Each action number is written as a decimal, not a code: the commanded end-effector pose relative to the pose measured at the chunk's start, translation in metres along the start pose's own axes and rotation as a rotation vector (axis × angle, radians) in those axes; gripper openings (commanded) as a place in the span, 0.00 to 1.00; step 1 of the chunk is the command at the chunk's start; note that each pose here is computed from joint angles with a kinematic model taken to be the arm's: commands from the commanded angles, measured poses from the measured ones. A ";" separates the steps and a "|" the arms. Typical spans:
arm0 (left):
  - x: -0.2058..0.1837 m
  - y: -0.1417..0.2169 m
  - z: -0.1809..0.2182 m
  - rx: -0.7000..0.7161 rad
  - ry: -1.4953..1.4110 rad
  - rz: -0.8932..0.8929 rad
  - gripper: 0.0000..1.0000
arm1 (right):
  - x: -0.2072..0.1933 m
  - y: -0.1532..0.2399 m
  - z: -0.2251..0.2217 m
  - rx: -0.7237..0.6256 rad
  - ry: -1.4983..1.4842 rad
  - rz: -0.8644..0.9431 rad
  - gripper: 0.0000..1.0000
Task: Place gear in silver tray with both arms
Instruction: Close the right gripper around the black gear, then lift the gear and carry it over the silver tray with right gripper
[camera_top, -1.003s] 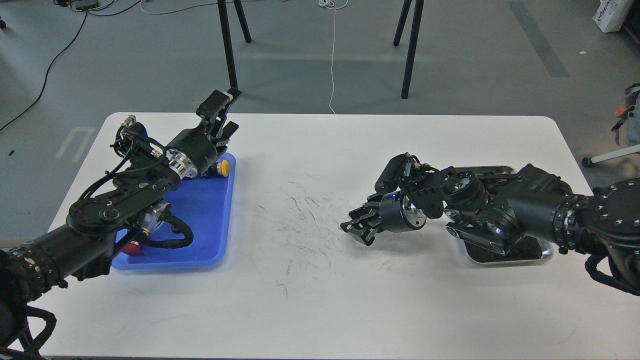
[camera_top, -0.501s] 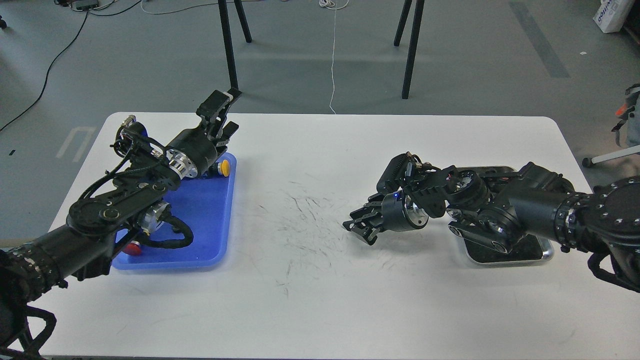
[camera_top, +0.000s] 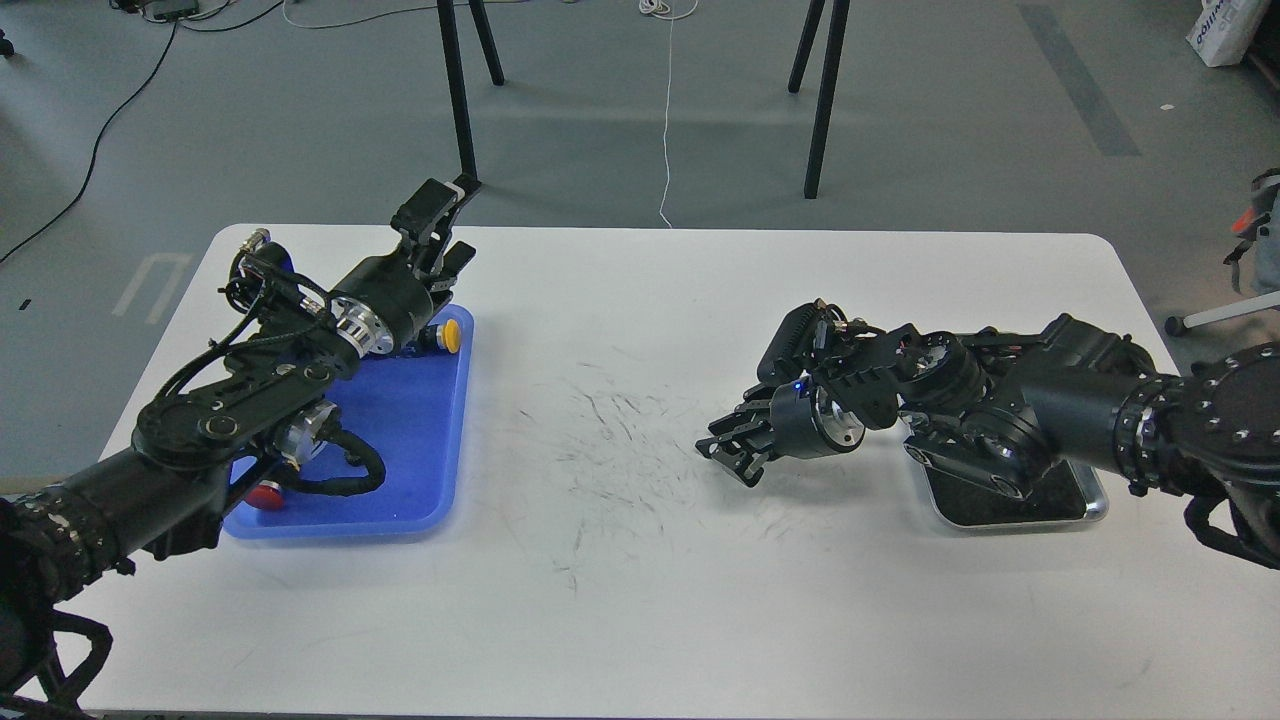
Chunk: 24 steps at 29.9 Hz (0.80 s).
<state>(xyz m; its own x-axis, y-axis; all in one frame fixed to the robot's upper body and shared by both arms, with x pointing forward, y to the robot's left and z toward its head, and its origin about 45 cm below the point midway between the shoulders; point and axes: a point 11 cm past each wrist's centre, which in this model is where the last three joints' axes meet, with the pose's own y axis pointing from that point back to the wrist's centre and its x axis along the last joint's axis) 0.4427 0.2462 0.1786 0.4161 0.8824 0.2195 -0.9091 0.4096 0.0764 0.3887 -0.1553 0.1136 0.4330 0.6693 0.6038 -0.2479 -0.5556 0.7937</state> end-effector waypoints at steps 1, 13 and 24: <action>-0.001 0.000 0.000 0.000 0.001 -0.001 1.00 | 0.003 0.002 0.003 -0.008 0.000 0.008 0.24; -0.001 -0.001 0.000 -0.001 0.000 -0.001 1.00 | 0.016 0.022 0.024 -0.061 0.007 0.033 0.24; -0.002 -0.002 0.001 -0.002 0.000 -0.003 1.00 | 0.010 0.046 0.050 -0.132 -0.006 0.023 0.24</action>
<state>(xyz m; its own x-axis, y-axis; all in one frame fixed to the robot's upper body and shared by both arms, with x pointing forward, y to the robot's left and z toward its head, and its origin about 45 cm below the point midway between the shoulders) 0.4431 0.2445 0.1786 0.4179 0.8816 0.2193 -0.9082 0.4116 0.0758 0.4219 -0.1876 0.1496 0.4211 0.6549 0.6275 -0.3537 -0.5186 0.7785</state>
